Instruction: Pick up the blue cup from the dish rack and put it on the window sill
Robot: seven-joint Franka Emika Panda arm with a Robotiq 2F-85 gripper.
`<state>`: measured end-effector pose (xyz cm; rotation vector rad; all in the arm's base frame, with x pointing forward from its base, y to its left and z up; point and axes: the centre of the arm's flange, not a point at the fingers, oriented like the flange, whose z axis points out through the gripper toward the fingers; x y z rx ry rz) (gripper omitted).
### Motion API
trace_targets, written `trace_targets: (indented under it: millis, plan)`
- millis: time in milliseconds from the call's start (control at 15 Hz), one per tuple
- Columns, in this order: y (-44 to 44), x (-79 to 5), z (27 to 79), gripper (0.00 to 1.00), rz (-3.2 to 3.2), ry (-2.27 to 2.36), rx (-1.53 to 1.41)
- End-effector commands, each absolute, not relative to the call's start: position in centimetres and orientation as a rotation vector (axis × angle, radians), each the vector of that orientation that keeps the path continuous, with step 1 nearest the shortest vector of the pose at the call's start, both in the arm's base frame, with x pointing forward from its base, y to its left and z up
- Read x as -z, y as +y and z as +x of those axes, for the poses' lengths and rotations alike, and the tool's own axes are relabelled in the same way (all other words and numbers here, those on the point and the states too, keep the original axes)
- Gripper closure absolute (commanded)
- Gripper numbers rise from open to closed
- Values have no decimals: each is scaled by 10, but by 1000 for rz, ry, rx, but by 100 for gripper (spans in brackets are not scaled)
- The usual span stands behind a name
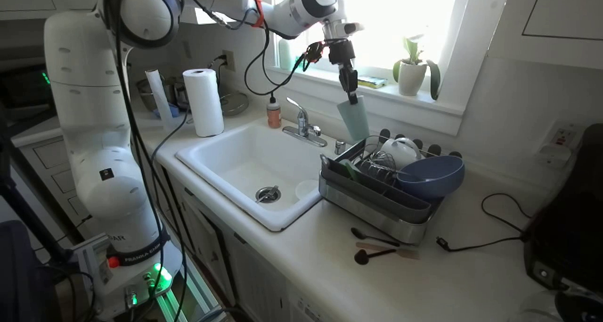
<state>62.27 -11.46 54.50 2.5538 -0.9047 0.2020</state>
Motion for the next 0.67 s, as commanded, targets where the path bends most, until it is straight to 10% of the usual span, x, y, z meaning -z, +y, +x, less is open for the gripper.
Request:
trace_targets:
  millis: [0, 600]
  plan:
    - [-105, -586, 629, 99, 2666, -908, -174]
    - [-33, -645, 652, 99, 3024, -892, -298]
